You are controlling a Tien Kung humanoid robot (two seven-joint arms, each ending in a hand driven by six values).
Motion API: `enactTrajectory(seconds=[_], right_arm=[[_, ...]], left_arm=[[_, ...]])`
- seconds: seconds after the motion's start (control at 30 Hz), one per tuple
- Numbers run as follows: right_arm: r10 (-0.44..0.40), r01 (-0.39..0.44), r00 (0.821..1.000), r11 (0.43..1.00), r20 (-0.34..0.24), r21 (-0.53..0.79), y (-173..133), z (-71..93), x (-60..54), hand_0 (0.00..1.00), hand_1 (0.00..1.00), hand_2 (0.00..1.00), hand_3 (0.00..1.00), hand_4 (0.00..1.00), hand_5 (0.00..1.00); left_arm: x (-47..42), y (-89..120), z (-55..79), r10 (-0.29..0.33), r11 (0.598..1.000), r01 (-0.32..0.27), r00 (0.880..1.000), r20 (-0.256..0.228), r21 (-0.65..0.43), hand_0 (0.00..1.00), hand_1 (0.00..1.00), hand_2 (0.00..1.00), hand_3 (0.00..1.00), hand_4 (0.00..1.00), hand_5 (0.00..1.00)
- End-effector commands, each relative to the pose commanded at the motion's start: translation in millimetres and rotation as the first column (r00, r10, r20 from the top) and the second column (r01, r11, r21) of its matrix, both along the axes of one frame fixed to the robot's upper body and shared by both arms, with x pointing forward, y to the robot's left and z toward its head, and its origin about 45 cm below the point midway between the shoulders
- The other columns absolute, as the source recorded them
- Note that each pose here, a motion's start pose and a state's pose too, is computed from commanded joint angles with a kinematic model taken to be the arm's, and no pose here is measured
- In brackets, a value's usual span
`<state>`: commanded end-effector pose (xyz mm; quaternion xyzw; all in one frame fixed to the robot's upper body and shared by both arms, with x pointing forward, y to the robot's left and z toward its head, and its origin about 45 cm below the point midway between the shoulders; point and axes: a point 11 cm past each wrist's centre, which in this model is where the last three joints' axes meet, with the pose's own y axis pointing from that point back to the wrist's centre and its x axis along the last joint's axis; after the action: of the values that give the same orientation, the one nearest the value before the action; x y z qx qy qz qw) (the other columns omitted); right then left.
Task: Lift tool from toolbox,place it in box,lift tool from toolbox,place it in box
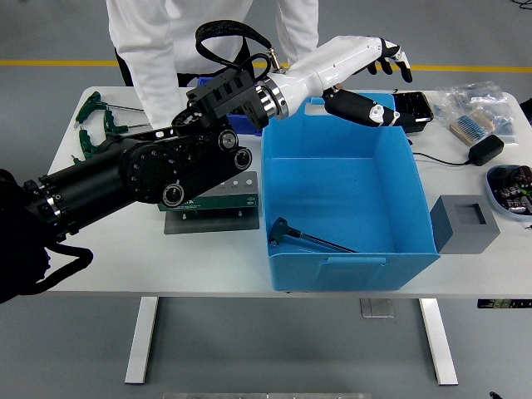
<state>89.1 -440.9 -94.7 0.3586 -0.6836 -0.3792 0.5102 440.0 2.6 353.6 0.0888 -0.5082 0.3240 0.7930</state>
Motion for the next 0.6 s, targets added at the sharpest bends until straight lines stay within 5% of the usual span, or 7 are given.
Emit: enactTrajectory(seconds=[0.17,0.37,0.5,0.6], right_arm=[[-0.021,0.021,1.0,1.0,-0.001,0.006,2,-2.7,-8.5,0.685,0.698,0.747,0.59,0.84,0.763],[-0.048,0.048,0.999,0.999,0.0,0.01,5,-5.4,-18.1,0.685,0.698,0.747,0.591,0.839,0.764],[-0.047,0.047,0.999,0.999,-0.002,0.009,5,-5.8,-19.4,0.685,0.697,0.747,0.59,0.84,0.764],[-0.054,0.054,0.999,0.999,-0.002,0.01,6,-6.4,-22.0,0.685,0.697,0.747,0.59,0.84,0.764]], left_arm=[[-12.1,22,-1.8,0.02,0.996,-0.022,0.999,0.026,0.081,0.54,0.596,0.699,0.621,0.97,0.665],[-27.4,71,-23.6,0.146,0.954,-0.136,0.989,-0.016,0.269,0.471,0.542,0.637,0.604,0.982,0.68],[-49.2,94,-26.4,0.181,0.947,-0.162,0.982,-0.045,0.276,0.469,0.539,0.636,0.604,0.986,0.683],[-65.9,111,-15.3,0.22,0.956,-0.215,0.975,-0.005,0.202,0.469,0.539,0.636,0.604,0.986,0.683]])
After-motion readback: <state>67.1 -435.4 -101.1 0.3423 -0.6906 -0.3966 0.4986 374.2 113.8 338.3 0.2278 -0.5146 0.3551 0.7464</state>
